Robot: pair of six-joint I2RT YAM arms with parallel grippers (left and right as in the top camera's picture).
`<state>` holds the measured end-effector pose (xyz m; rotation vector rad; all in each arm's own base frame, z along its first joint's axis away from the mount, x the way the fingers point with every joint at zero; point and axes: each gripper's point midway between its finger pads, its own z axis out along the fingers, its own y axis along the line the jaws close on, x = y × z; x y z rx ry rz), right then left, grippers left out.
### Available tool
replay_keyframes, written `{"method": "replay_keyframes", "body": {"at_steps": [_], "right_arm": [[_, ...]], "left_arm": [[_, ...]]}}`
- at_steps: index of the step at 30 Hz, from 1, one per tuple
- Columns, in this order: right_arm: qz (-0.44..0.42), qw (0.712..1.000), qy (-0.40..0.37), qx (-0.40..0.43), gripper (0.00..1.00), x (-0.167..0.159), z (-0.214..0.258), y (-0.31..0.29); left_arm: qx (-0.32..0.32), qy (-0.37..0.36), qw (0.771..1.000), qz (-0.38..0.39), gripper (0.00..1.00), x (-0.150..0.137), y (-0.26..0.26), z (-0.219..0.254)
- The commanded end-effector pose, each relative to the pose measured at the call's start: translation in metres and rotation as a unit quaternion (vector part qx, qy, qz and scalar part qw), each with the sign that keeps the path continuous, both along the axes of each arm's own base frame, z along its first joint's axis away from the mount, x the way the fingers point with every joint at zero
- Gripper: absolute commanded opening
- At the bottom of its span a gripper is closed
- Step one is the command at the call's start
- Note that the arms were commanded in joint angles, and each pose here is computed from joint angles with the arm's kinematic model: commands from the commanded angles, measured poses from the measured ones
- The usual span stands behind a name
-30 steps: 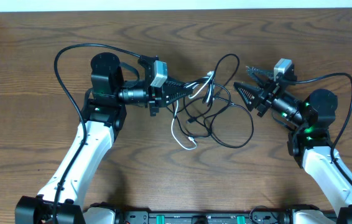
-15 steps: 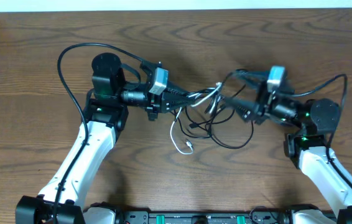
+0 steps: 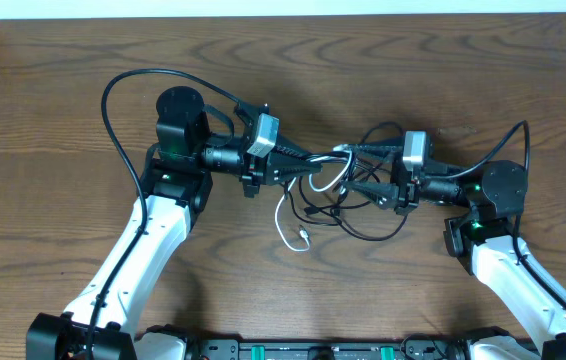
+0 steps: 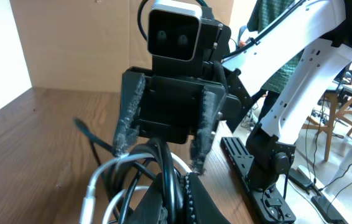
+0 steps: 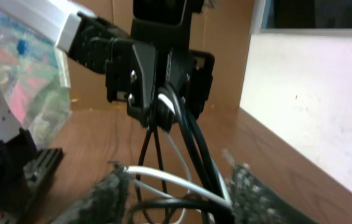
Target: Untangle cables
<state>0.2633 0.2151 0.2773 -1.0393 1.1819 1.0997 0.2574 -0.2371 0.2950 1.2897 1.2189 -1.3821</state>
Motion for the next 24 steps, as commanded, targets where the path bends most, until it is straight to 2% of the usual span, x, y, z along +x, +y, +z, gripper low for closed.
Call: {"method": "replay_keyframes", "body": {"at_steps": [1,3,6,12,17,24], "right_arm": [[0.006,1.000,-0.003,-0.003,0.40,-0.002,0.001,0.002],[0.006,1.000,0.006,-0.005,0.32,-0.001,-0.001,0.002],[0.006,1.000,0.010,-0.005,0.24,-0.001,-0.002,0.002],[0.006,1.000,0.016,-0.007,0.13,-0.001,-0.004,0.002],[0.006,0.999,0.043,-0.013,0.01,0.001,-0.012,0.003],[0.009,0.999,0.045,-0.014,0.01,0.000,-0.012,0.003]], "left_arm": [[-0.006,-0.021,1.000,-0.014,0.08,-0.003,0.000,0.008],[-0.007,-0.023,1.000,-0.014,0.08,-0.003,0.000,0.008],[-0.005,-0.023,1.000,-0.005,0.08,0.000,-0.001,0.008],[-0.006,-0.025,1.000,-0.004,0.08,0.000,-0.001,0.008],[-0.002,-0.025,1.000,0.019,0.08,0.008,-0.002,0.007],[0.001,-0.026,0.999,0.042,0.08,0.016,-0.002,0.006]]}}
